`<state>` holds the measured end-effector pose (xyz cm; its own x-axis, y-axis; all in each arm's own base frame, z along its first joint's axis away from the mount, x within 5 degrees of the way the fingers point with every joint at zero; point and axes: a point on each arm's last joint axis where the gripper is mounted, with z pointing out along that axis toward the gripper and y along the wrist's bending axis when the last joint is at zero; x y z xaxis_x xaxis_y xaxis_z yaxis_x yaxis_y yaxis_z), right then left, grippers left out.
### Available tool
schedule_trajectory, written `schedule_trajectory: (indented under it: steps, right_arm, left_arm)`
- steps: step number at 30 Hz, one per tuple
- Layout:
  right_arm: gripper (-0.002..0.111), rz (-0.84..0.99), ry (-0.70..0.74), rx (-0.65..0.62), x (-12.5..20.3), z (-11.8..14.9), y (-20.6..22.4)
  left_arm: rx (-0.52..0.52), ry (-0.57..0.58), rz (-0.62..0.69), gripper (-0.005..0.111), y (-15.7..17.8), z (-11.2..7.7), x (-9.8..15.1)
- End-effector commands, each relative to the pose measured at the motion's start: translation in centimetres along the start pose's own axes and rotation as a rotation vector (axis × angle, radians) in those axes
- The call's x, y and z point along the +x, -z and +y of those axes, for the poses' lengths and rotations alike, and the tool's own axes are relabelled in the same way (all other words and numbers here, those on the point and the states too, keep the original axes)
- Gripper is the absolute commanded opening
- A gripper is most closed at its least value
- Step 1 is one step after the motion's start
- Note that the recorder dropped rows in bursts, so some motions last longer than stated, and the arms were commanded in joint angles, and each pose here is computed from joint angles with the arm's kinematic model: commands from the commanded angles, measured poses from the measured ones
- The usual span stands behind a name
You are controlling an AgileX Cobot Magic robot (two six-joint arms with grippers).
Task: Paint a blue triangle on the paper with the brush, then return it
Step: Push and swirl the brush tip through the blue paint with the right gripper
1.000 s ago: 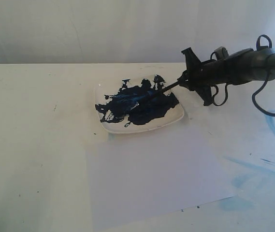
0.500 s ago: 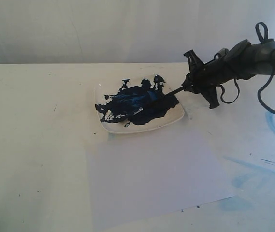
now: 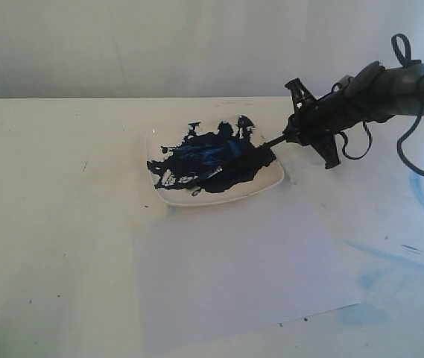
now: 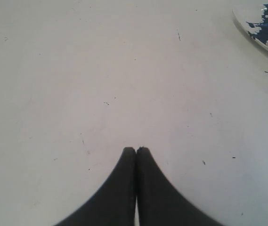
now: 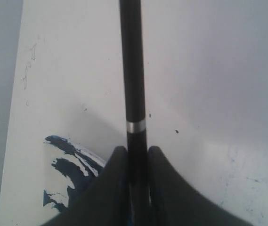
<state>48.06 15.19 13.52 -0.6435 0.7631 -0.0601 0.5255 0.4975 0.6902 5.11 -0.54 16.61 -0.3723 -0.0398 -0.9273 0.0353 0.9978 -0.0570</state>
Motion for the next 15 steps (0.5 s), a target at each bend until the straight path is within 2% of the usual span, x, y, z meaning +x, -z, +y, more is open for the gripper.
schedule_trajectory:
  steps: [1,15]
  right_arm:
    - [0.0,-0.007,0.003,-0.004,-0.03,0.12,0.15]
    - [0.001,-0.018,0.003,-0.01,-0.12,0.17,0.15]
  left_arm:
    - [0.005,0.002,0.0,0.0,-0.03,-0.02,0.12]
    - [0.005,0.002,0.0,0.0,-0.03,-0.02,0.12]
